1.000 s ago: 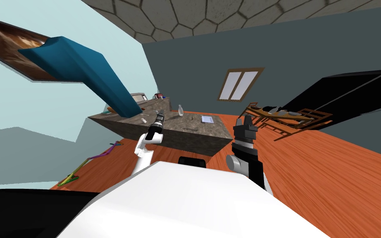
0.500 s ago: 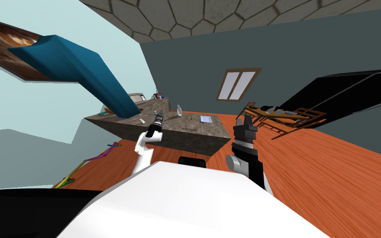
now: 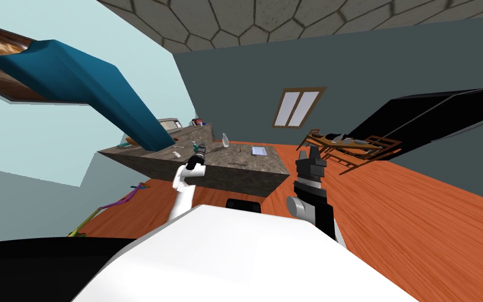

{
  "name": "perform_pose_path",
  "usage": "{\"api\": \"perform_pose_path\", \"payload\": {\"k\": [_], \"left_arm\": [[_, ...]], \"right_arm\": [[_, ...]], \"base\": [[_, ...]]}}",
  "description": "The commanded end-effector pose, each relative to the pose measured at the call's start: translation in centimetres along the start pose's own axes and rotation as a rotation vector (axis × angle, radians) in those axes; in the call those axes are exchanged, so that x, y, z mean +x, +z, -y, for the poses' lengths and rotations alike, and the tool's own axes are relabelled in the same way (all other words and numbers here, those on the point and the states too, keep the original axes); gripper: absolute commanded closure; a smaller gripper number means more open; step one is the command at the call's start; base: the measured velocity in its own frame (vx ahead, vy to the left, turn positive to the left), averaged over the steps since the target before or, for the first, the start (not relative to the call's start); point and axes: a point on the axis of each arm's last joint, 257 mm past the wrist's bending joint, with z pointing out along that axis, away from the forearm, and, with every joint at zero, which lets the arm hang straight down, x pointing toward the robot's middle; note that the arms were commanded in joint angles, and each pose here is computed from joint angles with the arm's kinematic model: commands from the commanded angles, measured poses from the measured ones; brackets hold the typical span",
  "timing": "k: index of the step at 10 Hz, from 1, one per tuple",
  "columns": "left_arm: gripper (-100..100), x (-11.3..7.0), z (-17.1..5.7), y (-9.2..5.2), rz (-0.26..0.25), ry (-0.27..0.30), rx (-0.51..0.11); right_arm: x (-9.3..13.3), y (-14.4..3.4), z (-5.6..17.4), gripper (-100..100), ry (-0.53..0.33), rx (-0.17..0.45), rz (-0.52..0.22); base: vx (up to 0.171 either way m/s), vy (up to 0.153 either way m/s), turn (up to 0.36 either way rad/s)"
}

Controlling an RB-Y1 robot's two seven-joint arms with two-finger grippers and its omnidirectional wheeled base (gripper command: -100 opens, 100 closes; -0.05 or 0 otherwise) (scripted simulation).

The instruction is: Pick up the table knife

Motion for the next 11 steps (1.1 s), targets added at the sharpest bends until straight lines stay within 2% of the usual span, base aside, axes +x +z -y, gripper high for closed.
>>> {"api": "perform_pose_path", "payload": {"k": [1, 2, 4, 5, 7, 8, 10, 11], "left_arm": [[-100, 0.1, -0.8, 0.0, -0.001, 0.001, -0.036], [-100, -0.5, -1.6, 0.8, 0.015, 0.008, -0.074], [-100, -0.4, -2.7, 0.7, 0.01, 0.007, -0.118], [-100, -0.9, -3.8, 1.4, 0.024, 0.013, -0.165], [-100, -0.8, -4.8, 1.3, 0.02, 0.012, -0.203], [-100, -1.3, -5.7, 1.9, 0.033, 0.017, -0.245], [-100, -1.1, -6.8, 1.6, 0.028, 0.015, -0.289], [-100, -1.5, -7.9, 2.1, 0.039, 0.02, -0.332]], "right_arm": [[0.0, 0.0, 0.0, 0, 0.0, 0.0, 0.0], [0.0, 0.0, 0.0, 0, 0.0, 0.0, 0.0], [0.0, 0.0, 0.0, 0, 0.0, 0.0, 0.0], [0.0, 0.0, 0.0, 0, 0.0, 0.0, 0.0], [0.0, 0.0, 0.0, 0, 0.0, 0.0, 0.0], [0.0, 0.0, 0.0, 0, 0.0, 0.0, 0.0], [0.0, 0.0, 0.0, 0, 0.0, 0.0, 0.0], [0.0, 0.0, 0.0, 0, 0.0, 0.0, 0.0]], "base": [[0.006, -0.017, -0.002], [0.012, -0.035, -0.096], [0.008, -0.032, -0.022], [0.0, -0.051, -0.101], [0.006, -0.031, -0.02], [0.014, -0.046, -0.108], [0.01, -0.033, -0.024], [0.008, -0.052, -0.107]]}}
